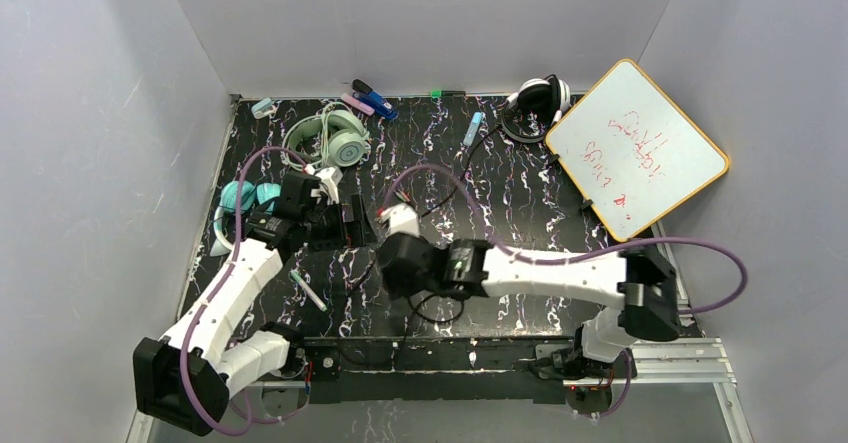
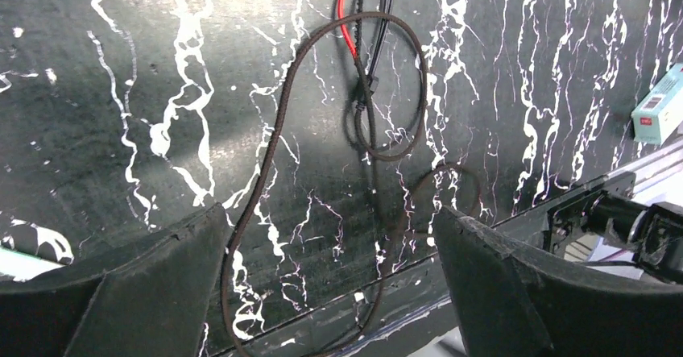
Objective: Wrap the headphones
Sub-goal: Move the headphones cable to the center of the board.
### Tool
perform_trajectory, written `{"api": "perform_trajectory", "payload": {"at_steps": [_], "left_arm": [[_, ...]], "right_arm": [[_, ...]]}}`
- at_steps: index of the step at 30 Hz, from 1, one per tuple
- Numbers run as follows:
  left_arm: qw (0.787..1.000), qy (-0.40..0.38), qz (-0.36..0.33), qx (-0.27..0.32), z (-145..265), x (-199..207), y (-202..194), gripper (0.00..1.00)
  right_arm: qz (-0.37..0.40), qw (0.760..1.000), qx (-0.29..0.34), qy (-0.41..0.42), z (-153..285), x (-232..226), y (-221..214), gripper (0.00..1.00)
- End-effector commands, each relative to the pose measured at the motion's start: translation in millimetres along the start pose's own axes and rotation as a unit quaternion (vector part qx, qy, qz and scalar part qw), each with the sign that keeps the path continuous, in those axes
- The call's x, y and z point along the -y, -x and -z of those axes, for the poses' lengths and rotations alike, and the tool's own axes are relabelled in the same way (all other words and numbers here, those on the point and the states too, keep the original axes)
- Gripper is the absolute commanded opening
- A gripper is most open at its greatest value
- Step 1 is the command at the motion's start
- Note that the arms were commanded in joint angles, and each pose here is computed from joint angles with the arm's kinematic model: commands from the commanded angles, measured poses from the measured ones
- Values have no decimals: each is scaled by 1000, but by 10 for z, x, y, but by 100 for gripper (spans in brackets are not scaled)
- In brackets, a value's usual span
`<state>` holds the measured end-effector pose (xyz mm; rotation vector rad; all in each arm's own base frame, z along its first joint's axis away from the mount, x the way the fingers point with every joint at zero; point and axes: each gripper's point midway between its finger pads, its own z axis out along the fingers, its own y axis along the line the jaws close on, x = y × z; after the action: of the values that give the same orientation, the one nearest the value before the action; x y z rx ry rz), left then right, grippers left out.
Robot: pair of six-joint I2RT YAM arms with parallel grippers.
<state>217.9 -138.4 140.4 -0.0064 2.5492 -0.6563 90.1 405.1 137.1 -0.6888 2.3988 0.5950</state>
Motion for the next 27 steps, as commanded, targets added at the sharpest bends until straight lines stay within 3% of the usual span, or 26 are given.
{"api": "perform_trajectory", "payload": {"at_steps": [1,3,10,21,24,27], "left_arm": [[999,-13,-32,1,-176,113,-54,98],[999,-1,-52,10,-295,161,-33,98],[988,75,-132,24,-766,229,271,99],[959,132,-250,-23,-1649,474,572,98],[950,127,-281,-52,-1873,536,622,91],[944,111,-298,-85,-2089,601,601,75]], "right_arm": [[-69,994,35,-80,193,723,333,51],[-98,989,55,-91,328,965,466,62],[-144,975,132,-107,809,1439,704,77],[-163,966,177,-94,1197,1598,656,80],[-166,963,188,-93,1263,1621,666,80],[-167,962,192,-95,1280,1644,659,80]]}}
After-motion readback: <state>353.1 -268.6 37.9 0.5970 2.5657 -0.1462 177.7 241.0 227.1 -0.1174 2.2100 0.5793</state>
